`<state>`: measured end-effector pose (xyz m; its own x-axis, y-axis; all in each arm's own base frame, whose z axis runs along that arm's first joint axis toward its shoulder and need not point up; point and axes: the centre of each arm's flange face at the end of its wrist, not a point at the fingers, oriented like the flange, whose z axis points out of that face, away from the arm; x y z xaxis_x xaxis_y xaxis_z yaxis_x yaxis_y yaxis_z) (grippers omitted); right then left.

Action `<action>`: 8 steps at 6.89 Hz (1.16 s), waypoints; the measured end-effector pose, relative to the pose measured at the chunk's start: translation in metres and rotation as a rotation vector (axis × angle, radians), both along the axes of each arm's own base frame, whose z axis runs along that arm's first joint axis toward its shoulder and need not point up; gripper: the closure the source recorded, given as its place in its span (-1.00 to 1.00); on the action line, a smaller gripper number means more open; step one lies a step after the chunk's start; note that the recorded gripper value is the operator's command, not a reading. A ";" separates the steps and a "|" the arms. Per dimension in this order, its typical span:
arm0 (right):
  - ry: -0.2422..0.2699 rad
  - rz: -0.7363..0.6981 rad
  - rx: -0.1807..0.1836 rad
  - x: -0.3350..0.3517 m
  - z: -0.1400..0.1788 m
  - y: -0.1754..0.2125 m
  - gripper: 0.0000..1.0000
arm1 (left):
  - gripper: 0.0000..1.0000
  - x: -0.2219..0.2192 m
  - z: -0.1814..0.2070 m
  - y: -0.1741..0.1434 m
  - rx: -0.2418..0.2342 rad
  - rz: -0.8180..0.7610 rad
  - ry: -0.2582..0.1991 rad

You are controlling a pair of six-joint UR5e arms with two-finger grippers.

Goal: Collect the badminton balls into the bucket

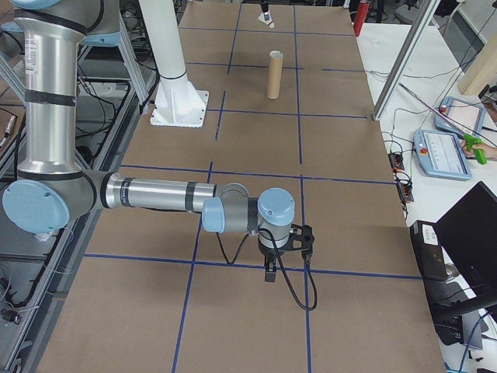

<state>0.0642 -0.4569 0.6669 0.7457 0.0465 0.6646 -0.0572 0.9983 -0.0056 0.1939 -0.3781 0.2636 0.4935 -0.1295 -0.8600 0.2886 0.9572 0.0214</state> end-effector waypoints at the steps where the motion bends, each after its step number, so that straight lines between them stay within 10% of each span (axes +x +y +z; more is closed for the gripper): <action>1: 0.000 0.000 0.000 0.000 0.000 0.000 -1.00 | 1.00 0.021 -0.035 -0.006 -0.011 0.024 -0.081; 5: 0.000 0.000 0.000 0.000 0.000 0.000 -1.00 | 1.00 0.103 -0.156 -0.013 -0.040 0.117 -0.372; 8: 0.000 0.000 0.000 0.000 0.000 0.000 -1.00 | 1.00 0.137 -0.226 -0.022 0.080 0.258 -0.555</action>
<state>0.0642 -0.4569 0.6670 0.7457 0.0471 0.6646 -0.0576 0.9983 -0.0061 0.3310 -0.4003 0.0380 0.8768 0.1082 -0.4684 -0.0272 0.9839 0.1764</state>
